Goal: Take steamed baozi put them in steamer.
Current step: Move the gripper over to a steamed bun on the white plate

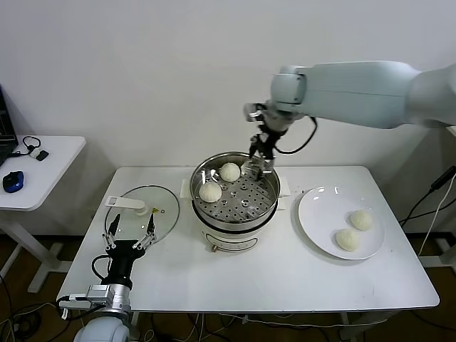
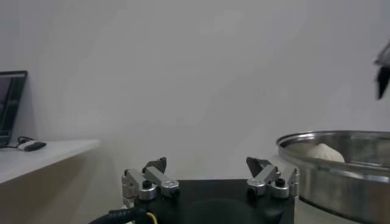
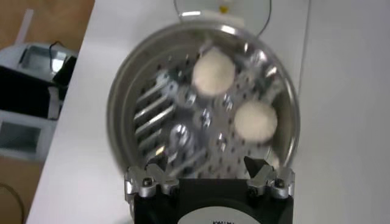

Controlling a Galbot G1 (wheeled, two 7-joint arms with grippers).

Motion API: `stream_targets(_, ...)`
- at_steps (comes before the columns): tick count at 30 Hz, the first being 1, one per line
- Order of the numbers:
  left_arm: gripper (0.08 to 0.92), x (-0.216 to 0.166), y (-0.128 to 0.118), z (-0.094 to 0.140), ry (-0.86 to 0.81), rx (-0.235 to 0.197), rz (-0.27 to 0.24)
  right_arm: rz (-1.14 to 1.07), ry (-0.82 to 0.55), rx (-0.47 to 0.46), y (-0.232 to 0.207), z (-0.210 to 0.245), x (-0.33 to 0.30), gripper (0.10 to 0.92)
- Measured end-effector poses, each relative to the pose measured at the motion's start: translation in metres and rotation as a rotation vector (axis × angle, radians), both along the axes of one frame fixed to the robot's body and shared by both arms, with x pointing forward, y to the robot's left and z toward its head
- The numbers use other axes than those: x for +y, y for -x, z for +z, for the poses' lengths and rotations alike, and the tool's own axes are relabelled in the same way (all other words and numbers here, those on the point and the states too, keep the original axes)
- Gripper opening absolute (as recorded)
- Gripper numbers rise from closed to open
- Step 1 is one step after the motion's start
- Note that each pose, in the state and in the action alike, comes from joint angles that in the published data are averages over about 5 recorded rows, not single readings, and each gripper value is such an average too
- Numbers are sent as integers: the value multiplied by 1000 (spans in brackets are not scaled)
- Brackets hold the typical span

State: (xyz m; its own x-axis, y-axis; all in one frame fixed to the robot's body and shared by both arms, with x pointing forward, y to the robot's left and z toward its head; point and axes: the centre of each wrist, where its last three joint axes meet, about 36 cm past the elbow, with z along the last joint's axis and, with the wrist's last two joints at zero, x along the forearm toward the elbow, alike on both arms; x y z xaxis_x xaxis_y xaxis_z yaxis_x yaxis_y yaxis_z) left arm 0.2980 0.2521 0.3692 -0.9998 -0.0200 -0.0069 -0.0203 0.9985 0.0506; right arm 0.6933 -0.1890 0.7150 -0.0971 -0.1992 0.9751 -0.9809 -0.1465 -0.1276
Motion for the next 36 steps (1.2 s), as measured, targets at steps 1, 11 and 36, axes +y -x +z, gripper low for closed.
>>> stream_targets(1,823,0,0,0,-1,1,0,-2,5,6,3,0,-13,823)
stream_targets(11,823,-11,5,-5,-2,11,1,-9,63,65,32,-29,-135,823)
stream_targets(36,823,-12,10,-16,-22,39,43,-36,124,121,81,-170,-264,823)
